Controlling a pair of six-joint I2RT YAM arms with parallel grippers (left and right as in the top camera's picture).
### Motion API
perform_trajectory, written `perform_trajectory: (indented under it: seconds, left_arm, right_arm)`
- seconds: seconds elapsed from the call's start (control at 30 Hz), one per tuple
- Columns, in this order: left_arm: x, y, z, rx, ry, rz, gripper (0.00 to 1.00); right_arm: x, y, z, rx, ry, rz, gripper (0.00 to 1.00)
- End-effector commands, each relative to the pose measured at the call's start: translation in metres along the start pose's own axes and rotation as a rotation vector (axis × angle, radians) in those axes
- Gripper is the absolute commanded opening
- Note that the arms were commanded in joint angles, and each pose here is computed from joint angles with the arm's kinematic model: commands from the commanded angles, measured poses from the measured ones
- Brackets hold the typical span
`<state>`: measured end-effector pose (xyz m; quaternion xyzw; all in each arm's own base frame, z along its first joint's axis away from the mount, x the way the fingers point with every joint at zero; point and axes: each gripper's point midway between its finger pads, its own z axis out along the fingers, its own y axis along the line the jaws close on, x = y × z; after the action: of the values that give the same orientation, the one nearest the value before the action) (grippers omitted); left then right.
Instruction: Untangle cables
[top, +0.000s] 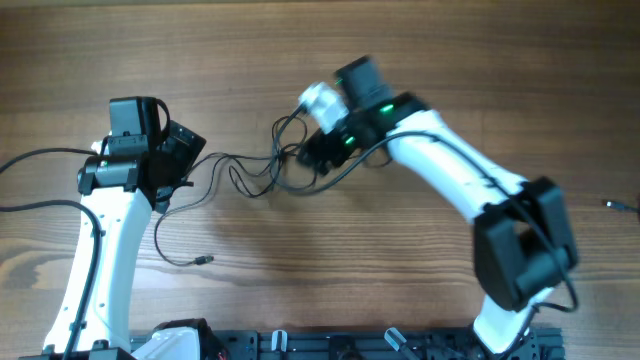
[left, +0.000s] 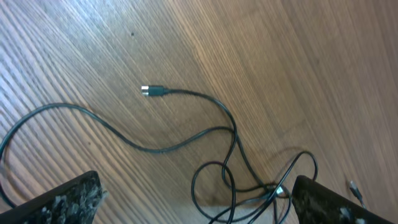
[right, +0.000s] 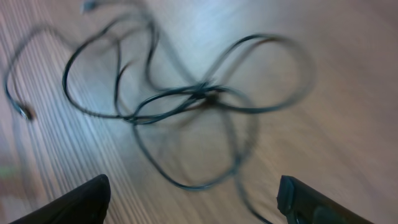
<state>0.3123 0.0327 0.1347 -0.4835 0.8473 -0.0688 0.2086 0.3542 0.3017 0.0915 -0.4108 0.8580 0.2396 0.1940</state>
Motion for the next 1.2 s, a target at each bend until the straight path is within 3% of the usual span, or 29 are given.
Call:
perform_trajectory:
  seconds: [0.0, 0.13, 0.3, 0.33, 0.4, 0.47, 0.53, 0.6, 0.63, 0.67, 0.7, 0.73, 0.8, 0.87, 0.93, 1.0, 1.07, 1.13, 1.17]
  left_arm:
    - [0.002, -0.005, -0.006, 0.032, 0.021, -0.023, 1.0]
    - [0.002, -0.004, -0.006, 0.029, 0.023, -0.023, 1.0]
    - [0.006, -0.004, -0.006, 0.033, 0.04, -0.023, 1.0]
    - [0.008, -0.006, -0.006, 0.043, 0.055, -0.023, 1.0]
    - [0.014, -0.01, -0.006, 0.065, 0.088, -0.023, 1.0]
    - [0.023, -0.014, -0.008, 0.089, 0.14, -0.021, 0.96]
    - [0.03, -0.016, -0.007, 0.095, 0.166, -0.011, 0.82]
    - [0.041, -0.021, -0.005, 0.093, 0.188, 0.019, 0.77]
    - [0.045, -0.023, -0.003, 0.091, 0.198, 0.034, 0.77]
    - [0.052, -0.025, 0.0, 0.083, 0.214, 0.052, 0.9]
    - [0.06, -0.027, 0.003, 0.081, 0.236, 0.069, 0.95]
    - [0.07, -0.03, 0.005, 0.081, 0.268, 0.088, 0.94]
    - [0.089, -0.034, 0.013, 0.065, 0.32, 0.128, 0.78]
    - [0.099, -0.032, 0.024, 0.027, 0.348, 0.124, 0.74]
    - [0.104, -0.026, 0.039, -0.033, 0.375, 0.066, 0.6]
    - [0.111, -0.023, 0.062, -0.078, 0.409, 0.055, 0.32]
    - [0.119, -0.02, 0.075, -0.103, 0.442, 0.055, 0.22]
    - [0.125, -0.014, 0.088, -0.143, 0.462, 0.057, 0.04]
    - [0.127, -0.01, 0.094, -0.162, 0.472, 0.059, 0.04]
  right_arm:
    - [0.026, 0.022, 0.048, -0.01, 0.11, -0.099, 0.85]
    - [0.042, 0.055, 0.086, -0.067, 0.172, -0.23, 0.81]
    - [0.048, 0.044, 0.092, 0.064, 0.213, -0.285, 0.72]
    - [0.05, 0.043, 0.096, 0.061, 0.217, -0.283, 0.63]
    - [0.053, 0.04, 0.099, 0.068, 0.228, -0.28, 0.05]
    - [0.048, 0.037, 0.095, 0.098, 0.216, -0.225, 0.04]
    - [0.036, 0.035, 0.085, 0.128, 0.184, -0.162, 0.04]
    - [0.017, 0.037, 0.067, 0.13, 0.124, -0.132, 0.04]
    - [0.011, 0.038, 0.059, 0.129, 0.102, -0.131, 0.04]
    - [0.004, 0.038, 0.051, 0.131, 0.078, -0.133, 0.04]
    - [0.0, 0.038, 0.046, 0.135, 0.066, -0.134, 0.04]
    - [-0.002, 0.037, 0.043, 0.137, 0.059, -0.133, 0.04]
    - [-0.001, 0.037, 0.043, 0.137, 0.063, -0.131, 0.04]
    - [0.004, 0.038, 0.043, 0.126, 0.076, -0.127, 0.04]
    - [0.005, 0.038, 0.043, 0.121, 0.08, -0.122, 0.04]
    - [0.011, 0.031, 0.039, 0.126, 0.101, -0.094, 0.04]
    - [0.014, 0.024, 0.031, 0.133, 0.108, -0.054, 0.04]
    - [0.009, 0.014, 0.013, 0.152, 0.086, -0.031, 0.04]
    - [0.004, 0.008, -0.001, 0.167, 0.06, -0.015, 0.04]
